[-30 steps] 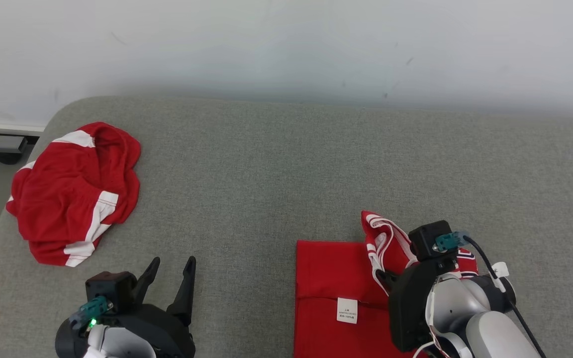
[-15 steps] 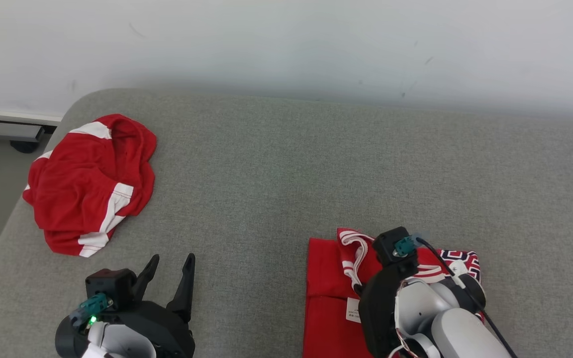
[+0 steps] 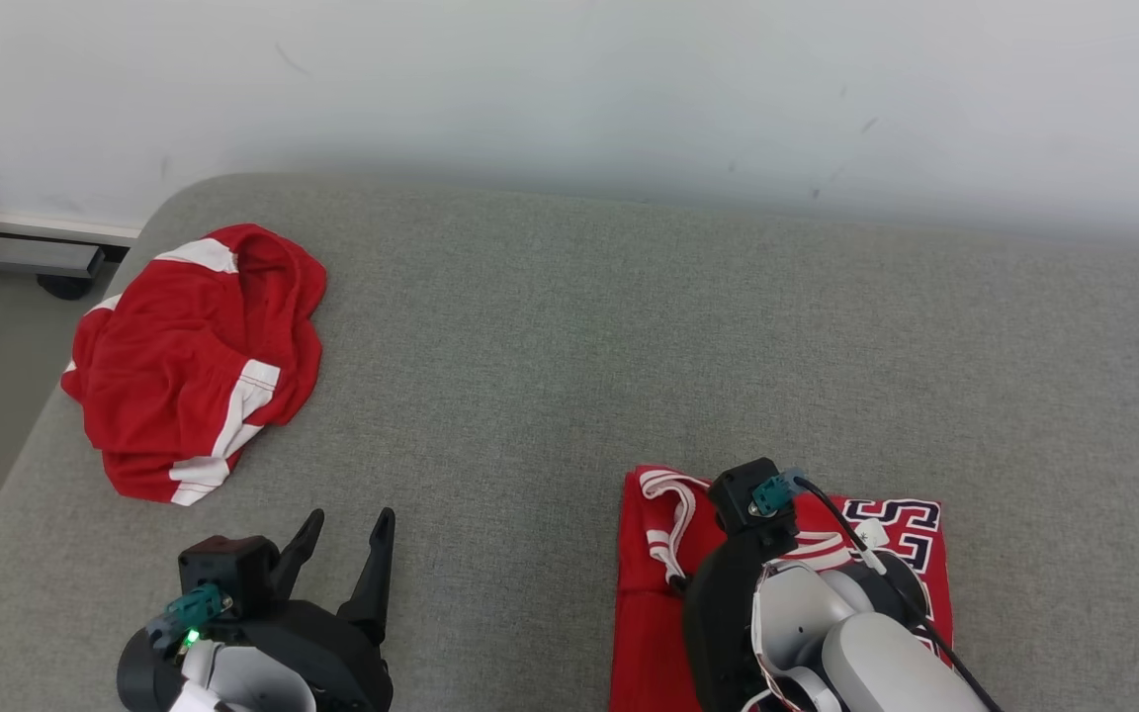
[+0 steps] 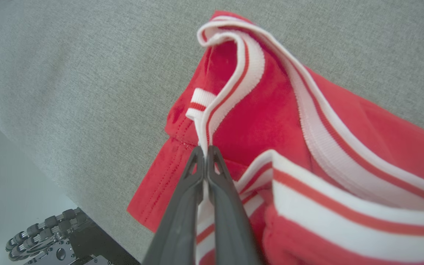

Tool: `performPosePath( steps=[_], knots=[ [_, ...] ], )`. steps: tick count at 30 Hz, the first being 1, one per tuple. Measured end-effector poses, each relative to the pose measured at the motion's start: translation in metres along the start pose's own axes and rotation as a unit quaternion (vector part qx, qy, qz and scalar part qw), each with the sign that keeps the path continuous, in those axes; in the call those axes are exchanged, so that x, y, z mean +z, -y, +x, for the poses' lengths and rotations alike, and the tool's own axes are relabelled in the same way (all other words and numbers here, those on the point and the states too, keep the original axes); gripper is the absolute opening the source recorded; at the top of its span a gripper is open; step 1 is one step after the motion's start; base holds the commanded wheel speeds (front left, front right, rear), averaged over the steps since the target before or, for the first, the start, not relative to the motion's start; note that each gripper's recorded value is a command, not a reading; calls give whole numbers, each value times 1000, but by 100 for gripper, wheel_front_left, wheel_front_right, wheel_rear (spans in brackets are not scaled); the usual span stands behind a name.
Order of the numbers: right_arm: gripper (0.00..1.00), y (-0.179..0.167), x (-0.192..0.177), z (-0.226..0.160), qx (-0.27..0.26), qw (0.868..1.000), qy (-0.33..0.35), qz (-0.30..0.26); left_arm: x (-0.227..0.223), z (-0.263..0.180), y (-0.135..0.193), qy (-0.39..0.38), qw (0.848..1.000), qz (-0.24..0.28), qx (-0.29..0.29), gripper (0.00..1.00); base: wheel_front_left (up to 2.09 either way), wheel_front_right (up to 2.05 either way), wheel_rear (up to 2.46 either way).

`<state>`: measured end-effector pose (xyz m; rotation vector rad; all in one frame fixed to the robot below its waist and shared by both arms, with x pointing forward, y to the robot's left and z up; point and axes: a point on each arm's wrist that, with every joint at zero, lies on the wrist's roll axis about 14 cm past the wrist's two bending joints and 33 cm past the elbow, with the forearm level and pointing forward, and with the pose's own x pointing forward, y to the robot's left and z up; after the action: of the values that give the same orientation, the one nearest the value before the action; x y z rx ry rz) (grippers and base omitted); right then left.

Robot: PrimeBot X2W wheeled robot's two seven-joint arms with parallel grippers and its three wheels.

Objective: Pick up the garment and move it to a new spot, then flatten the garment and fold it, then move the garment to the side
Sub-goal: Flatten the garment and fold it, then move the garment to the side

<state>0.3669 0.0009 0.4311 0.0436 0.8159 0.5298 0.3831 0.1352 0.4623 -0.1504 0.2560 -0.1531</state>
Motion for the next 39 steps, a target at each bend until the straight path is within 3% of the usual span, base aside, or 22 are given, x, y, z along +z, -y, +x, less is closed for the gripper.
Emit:
performPosePath(
  steps=[1, 3, 9, 16, 21, 22, 28, 39],
  knots=[
    [1, -1, 0, 0, 1, 1000, 2, 3, 0, 0, 0, 0, 1000, 0, 0, 100, 0, 0, 0],
    [100, -7, 3, 0, 14, 1000, 9, 10, 0, -1, -1, 1, 1000, 0, 1, 100, 0, 0, 0],
    [100, -34, 28, -9, 72, 995, 58, 38, -1, -3, -3, 0, 1000, 2, 5, 100, 0, 0, 0],
    [100, -38, 56, -26, 87, 988, 119, 56, 3, -6, -2, 7, 1000, 4, 3, 100, 0, 0, 0],
    [100, -5, 83, -54, 49, 978, 191, 72, 4, -7, 0, 11, 1000, 7, -1, 100, 0, 0, 0],
    [100, 18, 81, -62, 20, 976, 203, 74, 0, -8, 0, 7, 1000, 8, -3, 100, 0, 0, 0],
    [100, 78, 67, -84, -68, 970, 220, 83, 6, -4, 4, 15, 1000, 11, -11, 100, 0, 0, 0],
    [100, 144, -9, -96, -170, 959, 162, 161, 5, 5, 17, 11, 999, 12, -32, 100, 0, 0, 0]
  ],
)
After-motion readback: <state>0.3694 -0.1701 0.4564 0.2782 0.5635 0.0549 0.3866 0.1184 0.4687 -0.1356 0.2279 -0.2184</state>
